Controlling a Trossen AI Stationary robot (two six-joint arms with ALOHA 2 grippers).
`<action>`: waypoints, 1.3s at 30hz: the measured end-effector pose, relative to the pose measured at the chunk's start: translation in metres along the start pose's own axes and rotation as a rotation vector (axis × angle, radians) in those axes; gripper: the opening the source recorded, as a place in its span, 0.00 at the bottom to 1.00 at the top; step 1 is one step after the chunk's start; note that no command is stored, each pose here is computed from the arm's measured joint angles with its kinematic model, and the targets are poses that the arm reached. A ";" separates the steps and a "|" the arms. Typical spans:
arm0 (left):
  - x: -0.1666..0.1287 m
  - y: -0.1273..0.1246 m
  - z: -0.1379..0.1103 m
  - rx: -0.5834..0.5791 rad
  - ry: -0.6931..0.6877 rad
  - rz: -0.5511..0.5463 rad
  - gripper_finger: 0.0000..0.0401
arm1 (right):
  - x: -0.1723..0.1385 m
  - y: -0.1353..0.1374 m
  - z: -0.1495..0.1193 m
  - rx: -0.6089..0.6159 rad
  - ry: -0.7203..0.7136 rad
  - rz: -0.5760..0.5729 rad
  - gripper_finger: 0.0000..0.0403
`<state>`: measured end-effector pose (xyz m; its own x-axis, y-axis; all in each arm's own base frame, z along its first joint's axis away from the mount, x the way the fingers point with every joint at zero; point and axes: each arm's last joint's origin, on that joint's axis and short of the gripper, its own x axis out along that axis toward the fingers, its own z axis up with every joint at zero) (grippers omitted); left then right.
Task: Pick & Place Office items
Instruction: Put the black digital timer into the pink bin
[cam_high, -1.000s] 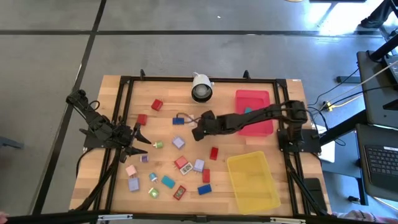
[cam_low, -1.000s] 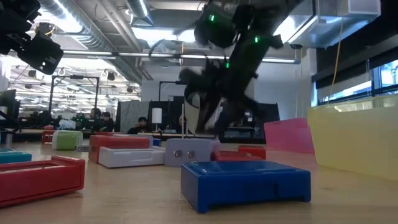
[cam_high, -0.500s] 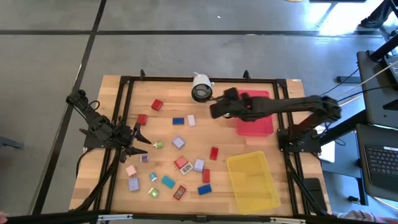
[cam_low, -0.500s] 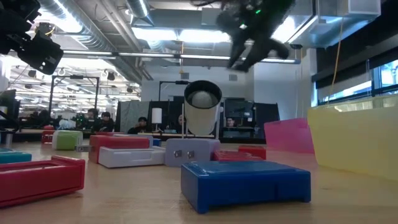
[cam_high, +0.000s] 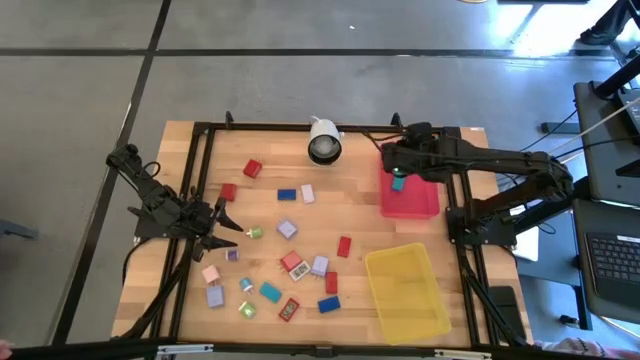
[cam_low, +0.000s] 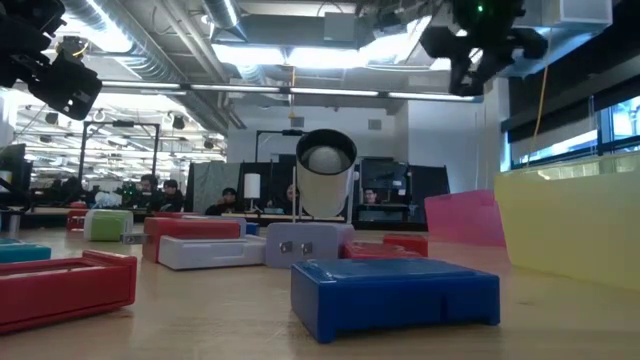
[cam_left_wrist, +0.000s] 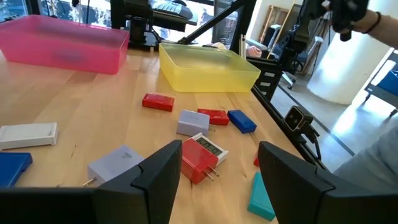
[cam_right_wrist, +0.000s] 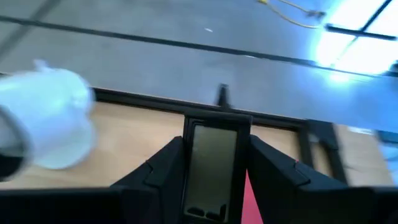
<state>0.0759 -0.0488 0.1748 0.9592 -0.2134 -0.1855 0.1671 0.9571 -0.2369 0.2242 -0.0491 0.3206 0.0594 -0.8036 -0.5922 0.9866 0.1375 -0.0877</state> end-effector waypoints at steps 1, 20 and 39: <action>0.000 0.000 0.000 0.000 0.000 0.000 0.52 | 0.004 -0.001 -0.002 -0.011 0.015 -0.014 0.39; 0.000 0.000 0.000 0.000 0.000 0.000 0.52 | 0.075 -0.017 -0.112 0.013 0.490 -0.057 0.39; 0.000 0.000 0.000 0.000 0.000 0.000 0.52 | 0.096 -0.020 -0.145 0.149 0.500 0.004 0.39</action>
<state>0.0759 -0.0488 0.1748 0.9592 -0.2133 -0.1856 0.1670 0.9571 -0.2368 0.1878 -0.0450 0.1500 0.0195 -0.4232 -0.9058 0.9996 0.0268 0.0089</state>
